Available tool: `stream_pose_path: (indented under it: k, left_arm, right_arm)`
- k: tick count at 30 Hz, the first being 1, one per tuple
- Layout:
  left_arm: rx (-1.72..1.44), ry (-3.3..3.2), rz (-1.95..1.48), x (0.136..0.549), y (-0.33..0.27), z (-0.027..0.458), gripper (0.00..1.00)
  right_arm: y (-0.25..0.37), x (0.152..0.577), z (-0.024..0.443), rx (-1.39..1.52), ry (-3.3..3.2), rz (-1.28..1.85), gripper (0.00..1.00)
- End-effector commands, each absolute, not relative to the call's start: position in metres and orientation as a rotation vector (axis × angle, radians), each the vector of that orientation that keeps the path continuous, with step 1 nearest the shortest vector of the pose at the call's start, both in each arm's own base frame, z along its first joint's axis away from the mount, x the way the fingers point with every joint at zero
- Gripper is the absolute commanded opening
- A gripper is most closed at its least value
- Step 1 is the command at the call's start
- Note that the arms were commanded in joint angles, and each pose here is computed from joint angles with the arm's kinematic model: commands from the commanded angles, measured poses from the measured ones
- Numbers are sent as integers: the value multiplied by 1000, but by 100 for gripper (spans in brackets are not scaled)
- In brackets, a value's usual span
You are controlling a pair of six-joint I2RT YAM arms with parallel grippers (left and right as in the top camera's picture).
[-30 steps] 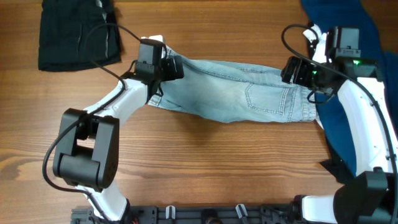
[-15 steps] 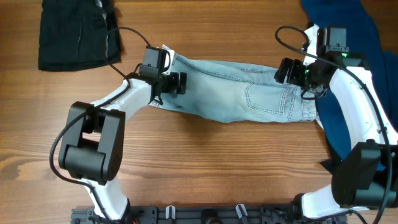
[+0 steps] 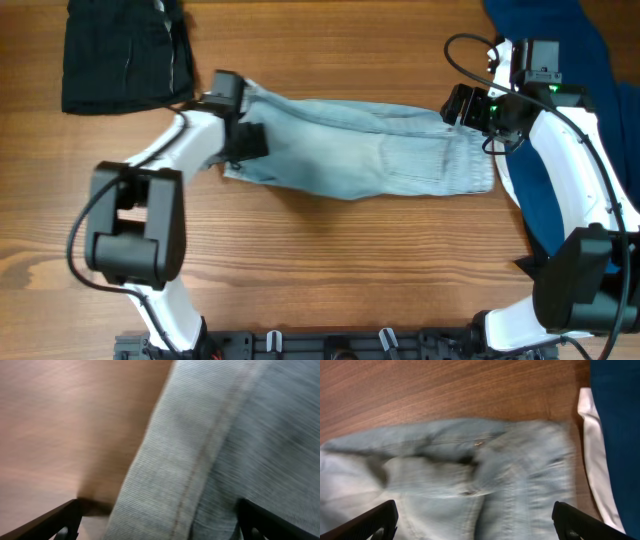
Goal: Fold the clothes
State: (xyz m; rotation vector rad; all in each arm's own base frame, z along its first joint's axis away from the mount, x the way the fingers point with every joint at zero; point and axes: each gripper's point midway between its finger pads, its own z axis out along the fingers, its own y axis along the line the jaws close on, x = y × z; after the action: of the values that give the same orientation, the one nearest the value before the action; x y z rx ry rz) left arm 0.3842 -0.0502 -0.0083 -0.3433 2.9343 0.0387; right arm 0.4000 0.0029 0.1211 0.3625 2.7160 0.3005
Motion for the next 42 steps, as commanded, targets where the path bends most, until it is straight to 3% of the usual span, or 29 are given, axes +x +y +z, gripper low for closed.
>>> stream_pose_path:
  k: [1,6,9,13,16,18,21,26,30,38,42]
  left_arm:
    - [-738,3175,272,302,22,-65,100]
    - [-940,3209,179,284,51,-62,100]
    - [-788,3252,133,290,50,-39,100]
    - [-670,2976,69,350,46,59,100]
    - [-554,2808,-3,370,26,113,100]
    - [-492,2807,-25,371,9,117,100]
    - [-402,2842,-92,371,-21,100,98]
    - [-375,2875,-107,358,-31,70,94]
    - [-378,2908,-131,344,-34,48,90]
    - [-378,2886,-136,343,-33,35,89]
    - [-383,2871,-106,346,-29,35,91]
  right_arm:
    - [17,403,102,352,2760,361,100]
    - [60,400,59,211,2878,385,98]
    - [79,372,53,23,2985,340,82]
    - [90,369,58,-15,2995,372,60]
    - [101,373,64,-51,2964,463,44]
    - [110,378,66,-83,2934,481,29]
    - [141,383,68,-200,2881,485,16]
    - [168,380,54,-282,2883,494,13]
    - [169,403,23,-218,2860,458,13]
    - [156,503,92,-19,2492,360,18]
    - [132,503,88,39,2531,310,22]
